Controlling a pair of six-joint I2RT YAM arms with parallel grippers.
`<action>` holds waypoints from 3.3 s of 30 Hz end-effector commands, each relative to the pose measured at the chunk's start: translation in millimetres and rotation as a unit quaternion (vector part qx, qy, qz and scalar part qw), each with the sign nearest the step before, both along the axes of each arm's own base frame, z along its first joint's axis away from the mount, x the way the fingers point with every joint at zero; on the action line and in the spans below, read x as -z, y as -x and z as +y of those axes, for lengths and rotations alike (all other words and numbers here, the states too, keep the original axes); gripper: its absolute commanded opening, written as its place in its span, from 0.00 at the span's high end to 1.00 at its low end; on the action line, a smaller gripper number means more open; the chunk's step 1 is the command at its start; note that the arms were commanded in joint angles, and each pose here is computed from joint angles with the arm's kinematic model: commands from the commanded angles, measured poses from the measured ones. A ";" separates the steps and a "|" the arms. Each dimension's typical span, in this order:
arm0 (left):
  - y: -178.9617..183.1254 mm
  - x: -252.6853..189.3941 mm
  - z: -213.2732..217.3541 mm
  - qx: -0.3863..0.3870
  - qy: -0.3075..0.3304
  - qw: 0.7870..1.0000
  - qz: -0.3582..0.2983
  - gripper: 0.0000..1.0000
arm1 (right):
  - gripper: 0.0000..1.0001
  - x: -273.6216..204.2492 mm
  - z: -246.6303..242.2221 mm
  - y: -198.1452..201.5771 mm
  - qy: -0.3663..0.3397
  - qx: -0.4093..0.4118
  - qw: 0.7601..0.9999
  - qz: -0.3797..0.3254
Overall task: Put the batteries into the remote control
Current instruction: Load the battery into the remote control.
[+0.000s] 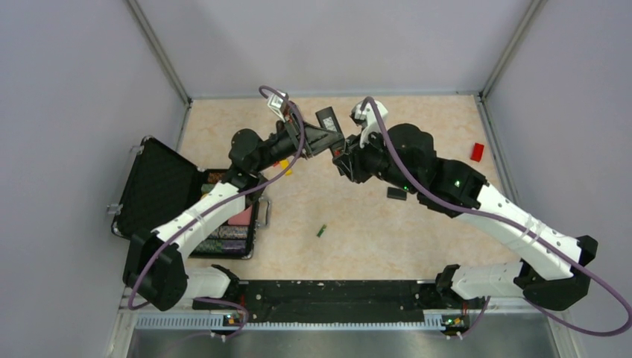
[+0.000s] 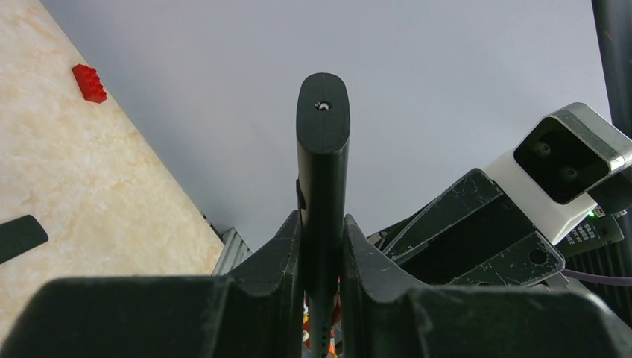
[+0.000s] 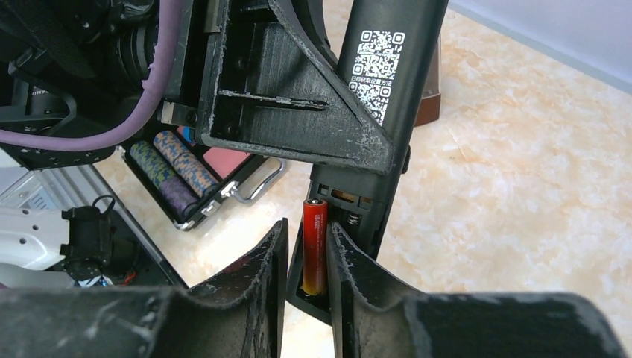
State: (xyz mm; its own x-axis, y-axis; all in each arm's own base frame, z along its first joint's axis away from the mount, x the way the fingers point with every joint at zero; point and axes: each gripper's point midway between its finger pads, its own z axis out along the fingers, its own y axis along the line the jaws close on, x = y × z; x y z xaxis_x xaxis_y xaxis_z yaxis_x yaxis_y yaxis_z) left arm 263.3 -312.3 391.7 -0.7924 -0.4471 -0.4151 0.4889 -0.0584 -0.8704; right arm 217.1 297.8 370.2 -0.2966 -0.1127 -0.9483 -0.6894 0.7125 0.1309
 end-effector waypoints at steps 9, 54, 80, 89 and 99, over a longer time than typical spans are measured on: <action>12.5 -31.5 9.4 -0.012 0.026 0.998 -0.059 1.00 | 0.57 -47.3 -12.8 -1.6 -0.057 0.037 0.998 -0.004; -15.3 -33.1 36.6 -0.145 0.048 0.988 -0.037 1.00 | 0.19 -39.5 23.7 -35.9 -0.414 0.083 0.864 0.275; -6.2 -41.3 46.8 -0.149 0.087 0.984 -0.041 1.00 | 0.48 -40.9 22.7 -35.4 -0.457 0.070 0.843 0.276; -5.0 -43.6 49.3 -0.151 0.096 0.983 -0.045 1.00 | 0.58 -37.0 23.6 -35.7 -0.460 0.070 0.840 0.280; -6.6 -60.8 52.5 -0.157 0.117 0.979 -0.047 1.00 | 0.72 -34.9 22.5 -34.7 -0.462 0.067 0.840 0.276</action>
State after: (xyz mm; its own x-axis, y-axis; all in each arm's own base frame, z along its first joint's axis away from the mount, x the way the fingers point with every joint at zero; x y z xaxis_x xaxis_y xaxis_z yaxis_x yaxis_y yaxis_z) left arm 281.7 -269.6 413.6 -0.6167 -0.7192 -0.3201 0.4952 -0.0383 -0.8679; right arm 253.4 327.5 388.0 -0.6902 0.6458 -0.3263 -0.2279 0.2340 0.9452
